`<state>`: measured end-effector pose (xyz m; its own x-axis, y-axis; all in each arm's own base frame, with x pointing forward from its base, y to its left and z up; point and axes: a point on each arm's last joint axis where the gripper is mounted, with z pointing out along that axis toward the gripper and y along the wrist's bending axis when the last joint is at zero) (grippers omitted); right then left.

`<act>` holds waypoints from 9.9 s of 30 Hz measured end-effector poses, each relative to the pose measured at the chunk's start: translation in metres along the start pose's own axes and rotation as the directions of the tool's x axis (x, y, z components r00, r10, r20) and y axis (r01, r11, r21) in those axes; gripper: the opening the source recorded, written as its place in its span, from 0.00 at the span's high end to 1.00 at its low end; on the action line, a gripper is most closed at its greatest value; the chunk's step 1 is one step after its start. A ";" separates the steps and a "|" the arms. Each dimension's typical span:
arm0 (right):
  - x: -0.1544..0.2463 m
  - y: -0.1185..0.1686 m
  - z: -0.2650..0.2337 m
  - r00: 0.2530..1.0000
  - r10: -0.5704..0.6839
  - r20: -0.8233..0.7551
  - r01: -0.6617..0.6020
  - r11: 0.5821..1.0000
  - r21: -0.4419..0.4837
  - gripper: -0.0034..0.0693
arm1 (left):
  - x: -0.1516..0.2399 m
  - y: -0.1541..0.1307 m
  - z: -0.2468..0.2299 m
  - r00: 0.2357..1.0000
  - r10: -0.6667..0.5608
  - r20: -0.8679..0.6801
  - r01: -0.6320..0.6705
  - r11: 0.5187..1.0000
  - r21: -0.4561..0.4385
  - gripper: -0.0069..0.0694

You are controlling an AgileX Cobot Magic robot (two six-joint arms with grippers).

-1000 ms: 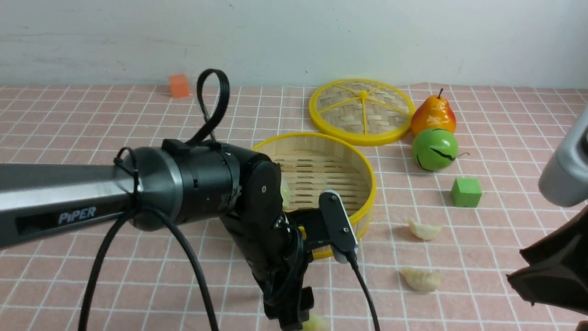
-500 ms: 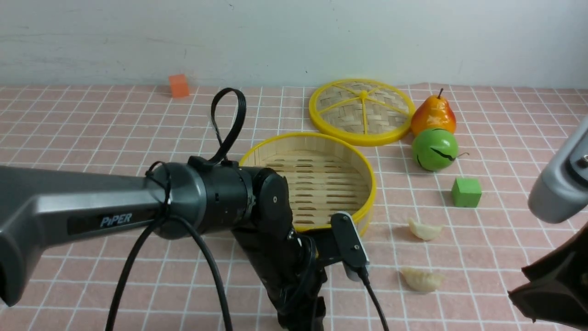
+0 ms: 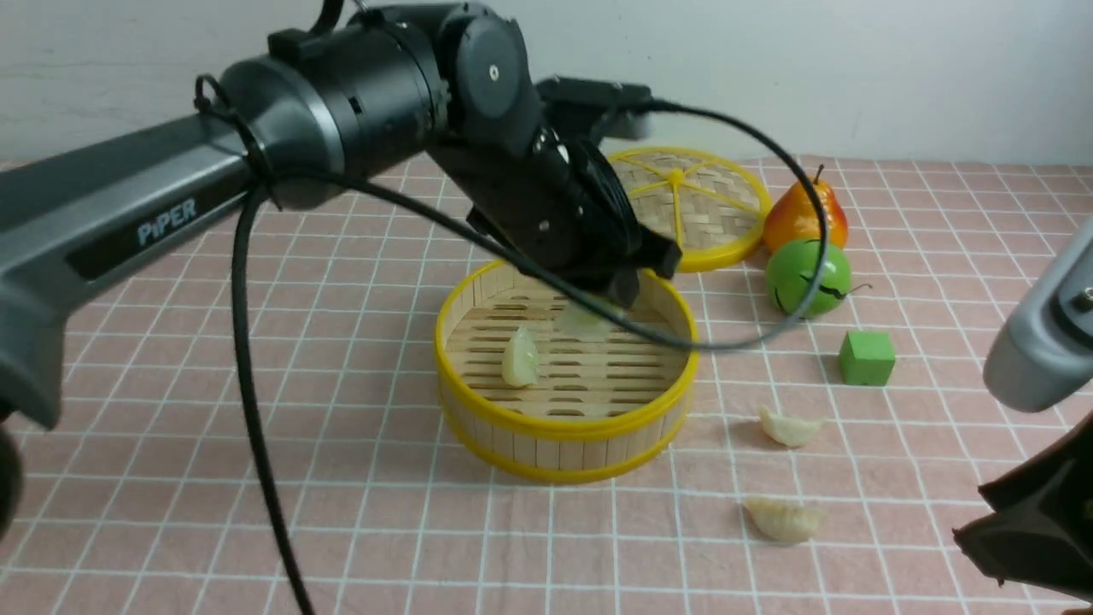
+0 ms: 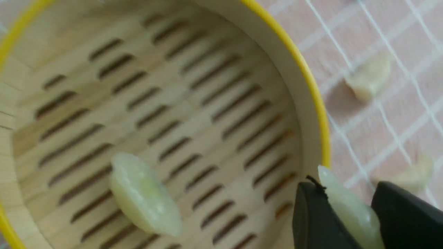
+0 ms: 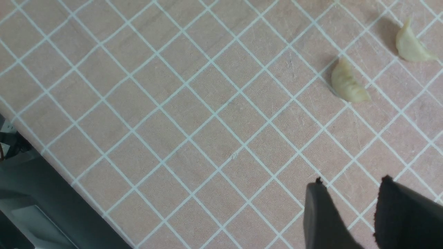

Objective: Put the dumplings into the steamer on the table with the pink tablecloth.

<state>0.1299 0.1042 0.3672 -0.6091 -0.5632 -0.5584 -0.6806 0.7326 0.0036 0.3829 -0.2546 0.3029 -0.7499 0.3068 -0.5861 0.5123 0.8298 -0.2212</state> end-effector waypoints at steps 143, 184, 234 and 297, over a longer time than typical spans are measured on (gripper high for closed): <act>-0.068 -0.180 0.286 0.922 -0.029 -0.385 0.060 0.996 0.068 0.62 | 0.249 0.001 -0.253 0.982 -0.034 0.187 0.051 0.995 -0.087 0.93; -0.202 -0.052 0.209 0.977 -0.157 -0.145 0.165 0.985 0.043 0.50 | 0.334 0.022 -0.235 0.803 -0.085 0.589 0.138 0.989 -0.045 0.92; 0.040 -0.002 -0.023 0.786 0.024 0.618 -0.073 0.996 0.055 0.98 | 0.347 0.026 -0.227 0.761 -0.078 0.644 0.138 0.989 -0.043 0.87; 0.216 -0.026 0.088 0.608 0.319 0.727 -0.697 0.652 0.297 0.95 | 0.349 0.028 -0.220 0.742 -0.078 0.666 0.143 0.989 -0.043 0.79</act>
<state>0.0520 -0.0025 0.1738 -0.2913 0.1694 -0.9415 0.1018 0.9841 0.1455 0.0438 -0.0216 0.2632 -0.3174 -0.1482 -0.9366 0.3809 0.8846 -0.2690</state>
